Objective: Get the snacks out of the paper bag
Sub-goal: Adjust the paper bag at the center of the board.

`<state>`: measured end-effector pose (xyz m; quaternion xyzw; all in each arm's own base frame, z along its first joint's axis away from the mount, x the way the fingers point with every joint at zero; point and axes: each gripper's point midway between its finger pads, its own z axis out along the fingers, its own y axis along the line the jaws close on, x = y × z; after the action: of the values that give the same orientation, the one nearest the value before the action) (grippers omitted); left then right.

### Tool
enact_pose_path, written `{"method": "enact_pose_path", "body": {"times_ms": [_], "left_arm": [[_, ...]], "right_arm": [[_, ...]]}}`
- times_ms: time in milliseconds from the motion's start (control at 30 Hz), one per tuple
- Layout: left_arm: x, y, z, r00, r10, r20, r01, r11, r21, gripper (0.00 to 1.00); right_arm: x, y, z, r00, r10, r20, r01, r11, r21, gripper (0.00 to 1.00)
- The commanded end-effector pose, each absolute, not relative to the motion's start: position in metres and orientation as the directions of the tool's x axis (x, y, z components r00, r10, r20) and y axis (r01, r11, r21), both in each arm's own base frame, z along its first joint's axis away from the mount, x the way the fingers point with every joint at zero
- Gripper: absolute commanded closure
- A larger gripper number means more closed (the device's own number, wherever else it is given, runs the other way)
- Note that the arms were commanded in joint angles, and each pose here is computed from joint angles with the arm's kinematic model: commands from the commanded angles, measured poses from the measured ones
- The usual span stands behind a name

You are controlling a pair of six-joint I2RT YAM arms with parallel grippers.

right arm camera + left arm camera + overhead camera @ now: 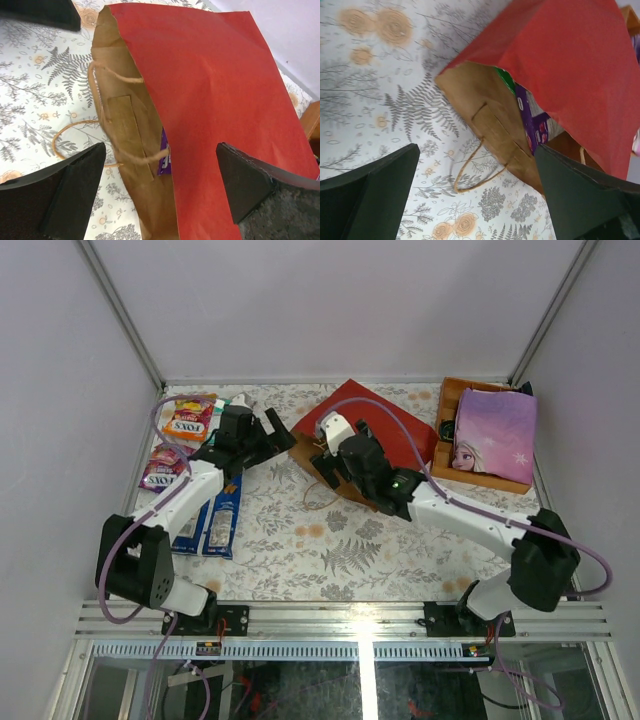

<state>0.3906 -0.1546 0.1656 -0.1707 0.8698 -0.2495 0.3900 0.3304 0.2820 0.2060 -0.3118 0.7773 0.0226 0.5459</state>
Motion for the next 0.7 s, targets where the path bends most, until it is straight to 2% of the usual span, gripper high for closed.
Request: {"method": "enact_pose_path", "body": {"times_ms": [0,133,267,333,433,500,567,667], "left_arm": [[0.395,-0.184,0.167,-0.645,-0.437,-0.627,0.025,0.808,-0.589,0.00],[0.388,-0.190,0.149,-0.672,-0.425,-0.607,0.020,0.808,-0.589,0.00],[0.378,-0.194,0.144,-0.670,-0.429,-0.606,0.045,0.791,-0.610,0.00],[0.374,-0.194,0.140,-0.674,-0.427,-0.603,0.047,0.790,-0.612,0.00],[0.373,-0.195,0.128,-0.695,-0.423,-0.581,0.030,0.791,-0.611,0.00],[0.376,-0.199,0.123,-0.710,-0.420,-0.566,0.024,0.788,-0.615,0.00],[0.383,-0.205,0.126,-0.712,-0.422,-0.561,0.033,0.778,-0.627,0.00],[0.400,-0.222,0.154,-0.693,-0.418,-0.587,0.097,0.753,-0.650,0.00]], "right_arm": [[0.362,0.285,0.234,-0.150,-0.477,-0.866,-0.452,0.812,-0.369,0.00],[0.379,0.297,0.231,-0.137,-0.478,-0.867,-0.489,0.794,-0.361,0.02],[0.397,0.305,0.238,-0.127,-0.453,-0.882,-0.502,0.797,-0.337,0.11],[0.405,0.308,0.241,-0.130,-0.438,-0.890,-0.511,0.798,-0.318,0.23],[0.415,0.313,0.242,-0.148,-0.394,-0.907,-0.533,0.804,-0.262,0.71],[0.421,0.313,0.250,-0.152,-0.352,-0.923,-0.541,0.811,-0.221,0.90],[0.426,0.312,0.262,-0.149,-0.310,-0.939,-0.543,0.819,-0.184,1.00],[0.435,0.307,0.290,-0.139,-0.238,-0.961,-0.520,0.843,-0.134,1.00]]}}
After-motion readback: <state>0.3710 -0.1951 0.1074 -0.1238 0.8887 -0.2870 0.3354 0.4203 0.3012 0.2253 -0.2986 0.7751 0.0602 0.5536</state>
